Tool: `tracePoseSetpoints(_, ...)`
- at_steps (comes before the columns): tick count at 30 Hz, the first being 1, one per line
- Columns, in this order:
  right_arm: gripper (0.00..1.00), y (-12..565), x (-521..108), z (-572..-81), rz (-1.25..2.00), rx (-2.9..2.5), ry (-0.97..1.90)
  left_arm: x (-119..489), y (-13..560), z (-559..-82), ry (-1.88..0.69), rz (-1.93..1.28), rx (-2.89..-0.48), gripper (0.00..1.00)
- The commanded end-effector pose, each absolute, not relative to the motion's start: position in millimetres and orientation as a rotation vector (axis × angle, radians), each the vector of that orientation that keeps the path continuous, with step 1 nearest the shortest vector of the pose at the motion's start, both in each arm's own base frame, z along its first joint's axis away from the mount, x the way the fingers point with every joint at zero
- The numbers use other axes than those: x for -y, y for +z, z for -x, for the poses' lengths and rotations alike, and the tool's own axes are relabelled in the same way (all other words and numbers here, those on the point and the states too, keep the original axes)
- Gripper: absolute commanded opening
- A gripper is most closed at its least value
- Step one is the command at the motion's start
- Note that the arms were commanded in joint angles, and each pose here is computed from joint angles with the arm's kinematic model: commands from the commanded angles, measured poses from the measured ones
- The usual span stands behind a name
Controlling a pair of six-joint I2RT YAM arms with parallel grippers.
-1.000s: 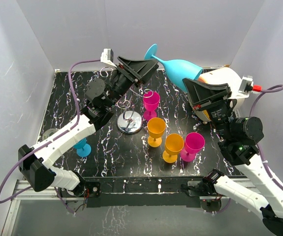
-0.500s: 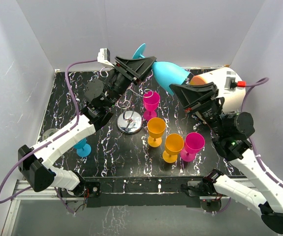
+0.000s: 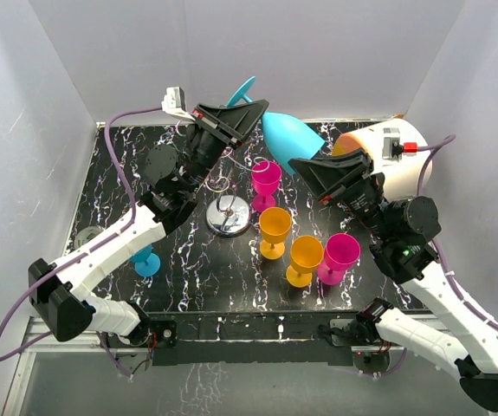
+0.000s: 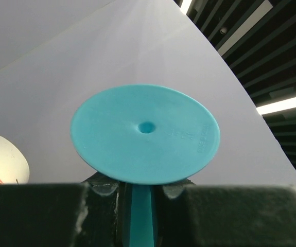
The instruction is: Place the wine glass upside down on the wine glass rack
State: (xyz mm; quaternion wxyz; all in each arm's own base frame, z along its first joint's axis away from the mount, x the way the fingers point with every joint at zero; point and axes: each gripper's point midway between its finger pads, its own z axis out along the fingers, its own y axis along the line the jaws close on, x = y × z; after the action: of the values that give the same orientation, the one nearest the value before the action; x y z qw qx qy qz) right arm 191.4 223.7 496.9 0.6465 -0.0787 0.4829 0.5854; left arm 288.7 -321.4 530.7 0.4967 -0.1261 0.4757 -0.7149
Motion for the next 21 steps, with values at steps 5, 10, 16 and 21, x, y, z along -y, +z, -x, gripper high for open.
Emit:
tracePoseSetpoints(5,0.68,495,-201,-194,0.083,-1.207,1.225,281,572,-262,-1.675,0.267,-0.993,0.0)
tracePoseSetpoints(10,0.78,464,-189,-190,0.057,-1.34,1.151,257,558,-263,-1.417,0.238,-1.077,0.0)
tracePoseSetpoints(16,0.76,448,-188,-186,0.072,-1.529,1.095,240,564,-239,-1.174,-0.003,-1.136,0.0)
tracePoseSetpoints(21,0.76,460,-211,-175,0.202,-1.568,1.187,242,536,-206,-1.076,-0.295,-1.296,0.0)
